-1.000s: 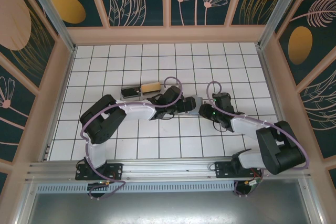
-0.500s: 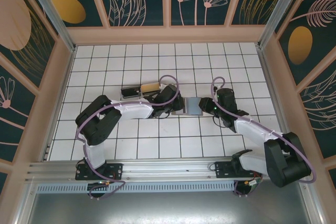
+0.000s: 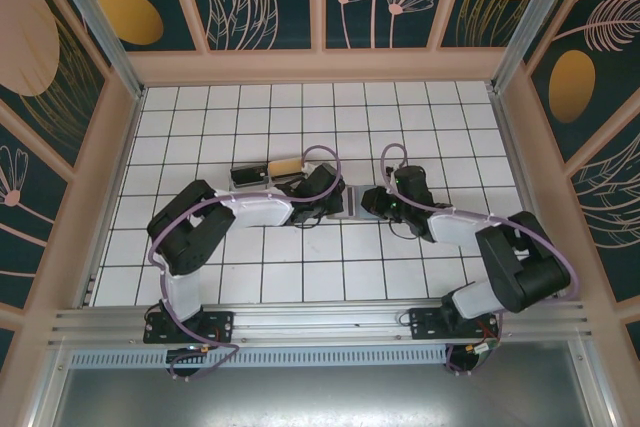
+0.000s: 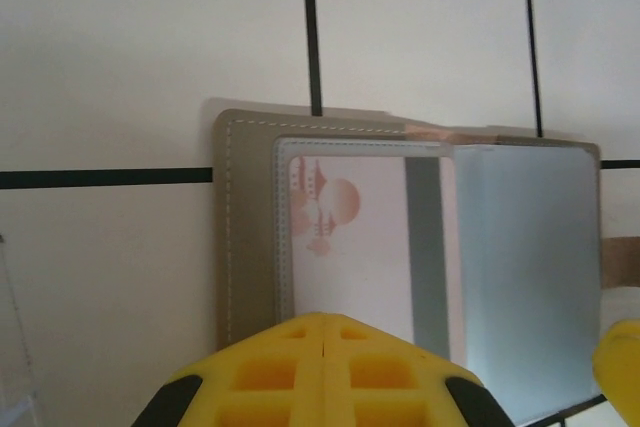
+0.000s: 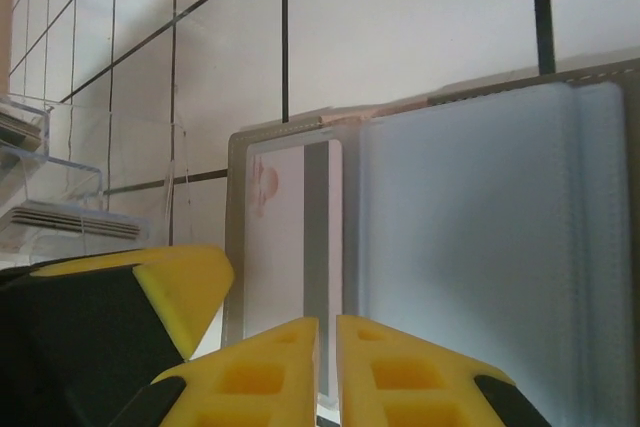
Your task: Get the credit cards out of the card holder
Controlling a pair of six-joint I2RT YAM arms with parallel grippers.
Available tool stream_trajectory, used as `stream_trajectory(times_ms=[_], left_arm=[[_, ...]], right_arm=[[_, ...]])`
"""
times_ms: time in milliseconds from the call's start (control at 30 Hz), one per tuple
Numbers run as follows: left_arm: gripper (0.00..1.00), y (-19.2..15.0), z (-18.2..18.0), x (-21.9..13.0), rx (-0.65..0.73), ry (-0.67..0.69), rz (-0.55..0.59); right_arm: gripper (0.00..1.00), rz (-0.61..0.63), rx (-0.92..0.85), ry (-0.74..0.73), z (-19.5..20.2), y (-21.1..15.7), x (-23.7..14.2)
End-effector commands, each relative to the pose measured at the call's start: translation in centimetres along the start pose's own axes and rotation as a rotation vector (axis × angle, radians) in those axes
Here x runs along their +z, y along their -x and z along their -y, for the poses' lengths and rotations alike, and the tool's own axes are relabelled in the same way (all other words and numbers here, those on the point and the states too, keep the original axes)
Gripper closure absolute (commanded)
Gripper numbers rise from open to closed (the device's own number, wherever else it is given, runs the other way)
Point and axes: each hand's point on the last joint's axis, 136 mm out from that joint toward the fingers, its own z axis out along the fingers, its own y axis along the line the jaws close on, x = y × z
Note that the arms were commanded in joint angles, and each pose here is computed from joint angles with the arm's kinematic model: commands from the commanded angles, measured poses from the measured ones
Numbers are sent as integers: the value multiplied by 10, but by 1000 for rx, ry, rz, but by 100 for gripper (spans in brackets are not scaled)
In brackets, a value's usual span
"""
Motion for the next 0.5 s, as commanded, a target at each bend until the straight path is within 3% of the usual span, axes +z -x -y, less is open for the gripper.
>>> stream_trajectory(times_ms=[0,467], left_arm=[[100,-8,-16,9,7,55,-24],[100,-16,-16,15,-1,41,-59]], right_arm=[[85,13,0,61,-18,10,6],[82,-57,35,59,-12,-3,24]])
